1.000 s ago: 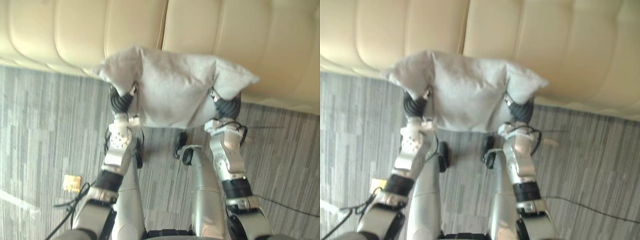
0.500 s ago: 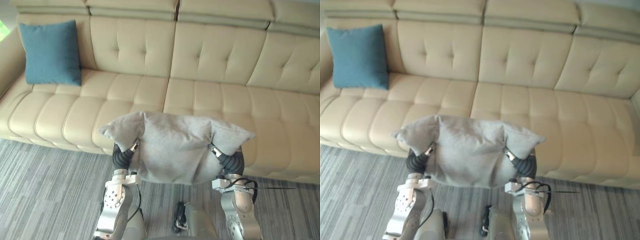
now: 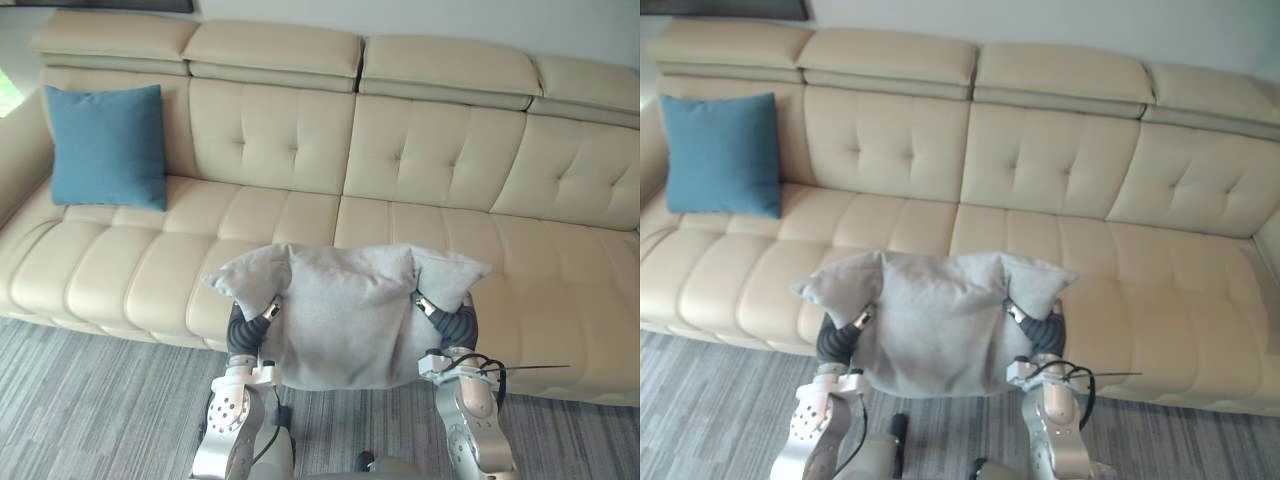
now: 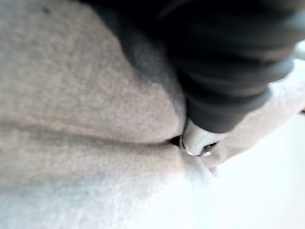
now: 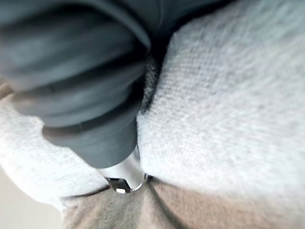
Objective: Pick up cushions and gather them together orderly.
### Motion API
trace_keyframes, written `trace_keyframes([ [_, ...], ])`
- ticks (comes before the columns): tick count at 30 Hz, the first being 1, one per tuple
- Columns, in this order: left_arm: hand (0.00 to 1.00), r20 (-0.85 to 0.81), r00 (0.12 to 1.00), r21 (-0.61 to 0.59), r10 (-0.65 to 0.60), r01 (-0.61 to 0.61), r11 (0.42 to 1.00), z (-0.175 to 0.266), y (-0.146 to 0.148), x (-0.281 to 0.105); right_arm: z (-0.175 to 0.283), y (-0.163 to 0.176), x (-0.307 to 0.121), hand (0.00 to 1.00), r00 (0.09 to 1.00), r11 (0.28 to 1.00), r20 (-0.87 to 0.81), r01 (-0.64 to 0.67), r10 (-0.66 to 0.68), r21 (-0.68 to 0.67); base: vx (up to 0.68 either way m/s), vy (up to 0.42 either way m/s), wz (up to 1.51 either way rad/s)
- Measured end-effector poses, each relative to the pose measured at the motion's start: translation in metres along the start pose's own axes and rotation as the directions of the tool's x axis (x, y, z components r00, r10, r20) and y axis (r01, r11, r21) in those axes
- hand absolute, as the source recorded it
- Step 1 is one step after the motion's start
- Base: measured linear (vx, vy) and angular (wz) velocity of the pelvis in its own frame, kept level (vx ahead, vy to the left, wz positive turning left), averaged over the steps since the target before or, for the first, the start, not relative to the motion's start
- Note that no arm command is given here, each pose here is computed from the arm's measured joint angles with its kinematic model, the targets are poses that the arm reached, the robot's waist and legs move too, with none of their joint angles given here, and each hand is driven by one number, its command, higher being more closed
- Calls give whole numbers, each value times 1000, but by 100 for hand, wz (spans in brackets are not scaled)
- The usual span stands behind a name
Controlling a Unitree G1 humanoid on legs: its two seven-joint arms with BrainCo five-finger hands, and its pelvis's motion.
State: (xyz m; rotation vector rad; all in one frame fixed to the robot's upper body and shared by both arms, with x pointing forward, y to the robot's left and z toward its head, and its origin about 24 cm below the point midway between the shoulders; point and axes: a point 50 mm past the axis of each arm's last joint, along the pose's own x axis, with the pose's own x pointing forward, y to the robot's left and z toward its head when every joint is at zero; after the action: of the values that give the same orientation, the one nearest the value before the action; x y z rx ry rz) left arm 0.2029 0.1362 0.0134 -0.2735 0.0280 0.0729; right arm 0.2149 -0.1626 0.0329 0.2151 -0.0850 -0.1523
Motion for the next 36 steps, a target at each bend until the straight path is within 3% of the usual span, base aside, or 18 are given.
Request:
trace_keyframes([
  [5, 100, -46, 999, 55, 2, 0, 999, -6, 9, 0, -24, -2, 4, 100, 995, 998, -103, -1, -5, -64, 207, 99, -31],
  [22, 100, -25, 999, 107, -30, 33, 994, -2, 3, 13, -23, -8, 23, 100, 995, 988, -98, -18, 3, -150, 60, -88, 10],
  [27, 100, 183, 983, 142, -11, -15, 990, 45, -8, 56, 15, 23, 65, 100, 996, 980, 74, -39, 54, -194, -31, 5, 20],
  [31, 100, 420, 907, 110, 19, -71, 991, 110, -28, 97, 72, 58, 103, 100, 952, 982, 295, -25, 80, -186, -83, -23, 7],
  [36, 100, 562, 826, 49, 50, -94, 994, 163, -49, 126, 128, 80, 129, 100, 878, 978, 473, 34, 69, -205, -92, -14, 0],
])
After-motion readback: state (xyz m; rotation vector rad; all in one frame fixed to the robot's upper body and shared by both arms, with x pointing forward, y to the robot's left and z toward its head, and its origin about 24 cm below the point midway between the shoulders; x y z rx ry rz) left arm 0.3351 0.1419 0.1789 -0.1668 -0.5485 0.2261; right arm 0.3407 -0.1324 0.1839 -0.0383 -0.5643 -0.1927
